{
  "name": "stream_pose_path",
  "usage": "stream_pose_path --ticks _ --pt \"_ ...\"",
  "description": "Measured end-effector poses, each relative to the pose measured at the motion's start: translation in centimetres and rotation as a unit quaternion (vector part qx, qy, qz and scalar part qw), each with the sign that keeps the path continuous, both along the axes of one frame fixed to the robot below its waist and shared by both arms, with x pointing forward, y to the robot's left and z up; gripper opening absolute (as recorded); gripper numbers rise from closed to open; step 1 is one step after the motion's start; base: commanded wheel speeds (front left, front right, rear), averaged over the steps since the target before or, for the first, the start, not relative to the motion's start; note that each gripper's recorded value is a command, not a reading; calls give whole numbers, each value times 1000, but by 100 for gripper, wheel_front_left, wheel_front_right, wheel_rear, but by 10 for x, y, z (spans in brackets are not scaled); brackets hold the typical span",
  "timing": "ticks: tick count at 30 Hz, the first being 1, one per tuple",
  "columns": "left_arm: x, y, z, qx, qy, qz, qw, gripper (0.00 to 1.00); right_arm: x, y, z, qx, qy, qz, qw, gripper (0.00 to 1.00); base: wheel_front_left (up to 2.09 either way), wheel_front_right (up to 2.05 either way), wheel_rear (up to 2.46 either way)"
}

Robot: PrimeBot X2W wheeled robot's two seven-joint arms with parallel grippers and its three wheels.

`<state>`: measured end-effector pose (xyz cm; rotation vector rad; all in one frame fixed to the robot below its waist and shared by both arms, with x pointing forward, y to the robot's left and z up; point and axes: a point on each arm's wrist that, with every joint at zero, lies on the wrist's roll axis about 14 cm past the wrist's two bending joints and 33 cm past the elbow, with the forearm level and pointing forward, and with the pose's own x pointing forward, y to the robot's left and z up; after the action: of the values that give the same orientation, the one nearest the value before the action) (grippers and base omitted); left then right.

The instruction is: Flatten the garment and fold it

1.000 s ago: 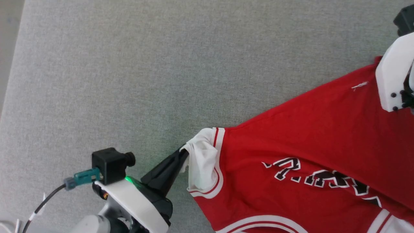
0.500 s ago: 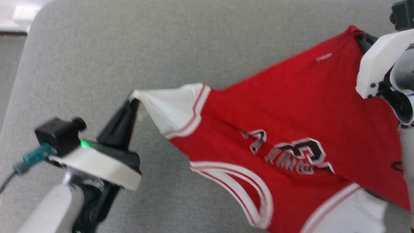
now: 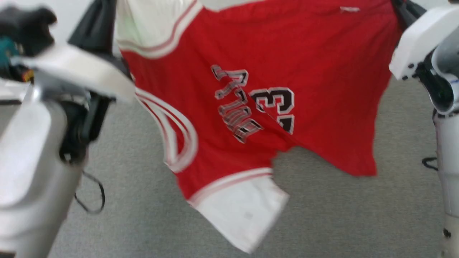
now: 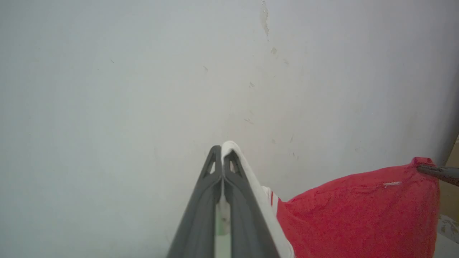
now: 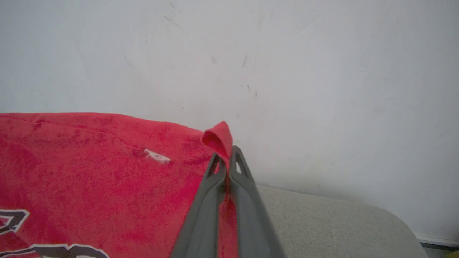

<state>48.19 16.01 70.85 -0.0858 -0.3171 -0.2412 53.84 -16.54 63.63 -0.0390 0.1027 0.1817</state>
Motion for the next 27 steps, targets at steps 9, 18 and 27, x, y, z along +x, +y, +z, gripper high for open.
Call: stream_pose_path --ticks 9,18,27 --pt "44 -12 70 54 -43 7 998 0 0 -13 69 -8 -61 -25 998 0 0 0 0" --pt "83 -3 112 55 -56 44 996 0 25 -17 91 -17 -75 -41 996 0 0 0 0" --pt "121 -8 133 24 -108 44 993 0 68 -17 105 -32 -110 -54 992 0 0 0 0"
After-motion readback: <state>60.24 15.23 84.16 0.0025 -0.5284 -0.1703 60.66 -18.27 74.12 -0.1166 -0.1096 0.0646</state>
